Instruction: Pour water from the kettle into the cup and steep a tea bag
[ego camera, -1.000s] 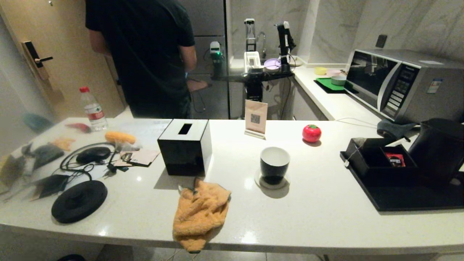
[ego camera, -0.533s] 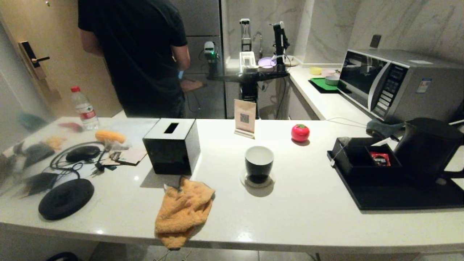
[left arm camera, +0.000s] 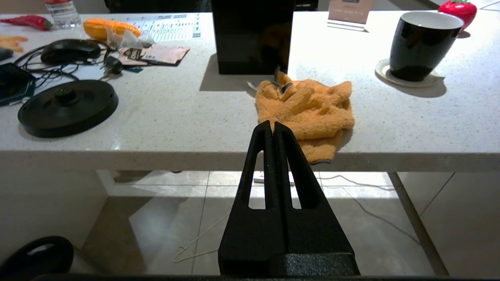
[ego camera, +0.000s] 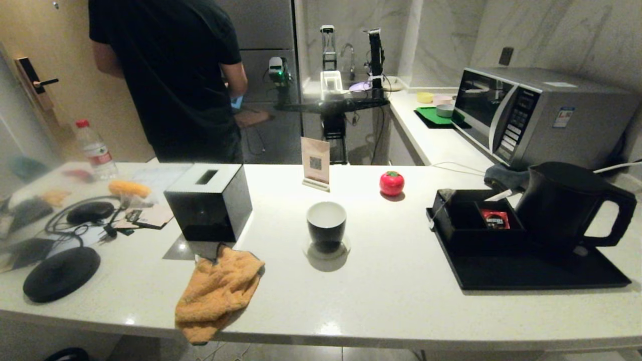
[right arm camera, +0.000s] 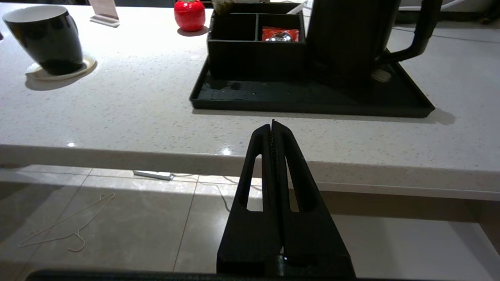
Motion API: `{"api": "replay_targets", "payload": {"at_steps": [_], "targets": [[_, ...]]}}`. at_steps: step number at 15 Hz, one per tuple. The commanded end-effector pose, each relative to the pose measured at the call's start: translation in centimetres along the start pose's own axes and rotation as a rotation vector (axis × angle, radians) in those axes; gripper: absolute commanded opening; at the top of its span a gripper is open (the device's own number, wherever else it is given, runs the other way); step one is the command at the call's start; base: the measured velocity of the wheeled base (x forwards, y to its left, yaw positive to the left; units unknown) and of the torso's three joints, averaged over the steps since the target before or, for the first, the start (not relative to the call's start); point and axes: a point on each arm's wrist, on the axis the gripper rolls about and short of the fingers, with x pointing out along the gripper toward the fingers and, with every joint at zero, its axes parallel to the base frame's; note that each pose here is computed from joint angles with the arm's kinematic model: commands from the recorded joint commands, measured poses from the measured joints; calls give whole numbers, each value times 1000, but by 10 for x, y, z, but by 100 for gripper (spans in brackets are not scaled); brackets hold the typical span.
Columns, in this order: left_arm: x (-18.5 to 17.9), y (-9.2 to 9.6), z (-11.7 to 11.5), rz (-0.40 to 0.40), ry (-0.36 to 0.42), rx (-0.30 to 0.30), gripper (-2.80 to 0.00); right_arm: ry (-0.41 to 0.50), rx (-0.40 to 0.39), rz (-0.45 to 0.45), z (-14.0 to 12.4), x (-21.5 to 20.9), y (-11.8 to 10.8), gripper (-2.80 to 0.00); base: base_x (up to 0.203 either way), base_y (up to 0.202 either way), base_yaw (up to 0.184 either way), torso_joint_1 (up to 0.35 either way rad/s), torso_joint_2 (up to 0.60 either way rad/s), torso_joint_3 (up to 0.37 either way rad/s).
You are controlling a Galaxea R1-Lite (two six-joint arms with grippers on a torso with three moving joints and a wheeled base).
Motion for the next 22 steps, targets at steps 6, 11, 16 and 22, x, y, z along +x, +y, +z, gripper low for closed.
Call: {"api": "replay_targets", "payload": {"at_steps": [6,11,16,22], "targets": [[0,0,0,1,-1,-2,-280,0,0,0,0,0,0,-280,0,0,0,0,0,0],[0,0,0,2,-1,-2,-280,0,0,1,0,0,0,-280,0,0,0,0,0,0],[0,0,0,1,-1,-2,-280,0,-7,1,0,0,0,-280,0,0,0,0,0,0],[0,0,0,1,-1,-2,-280,-13,-60,1,2,0,0,-280,0,0,0,0,0,0]]}}
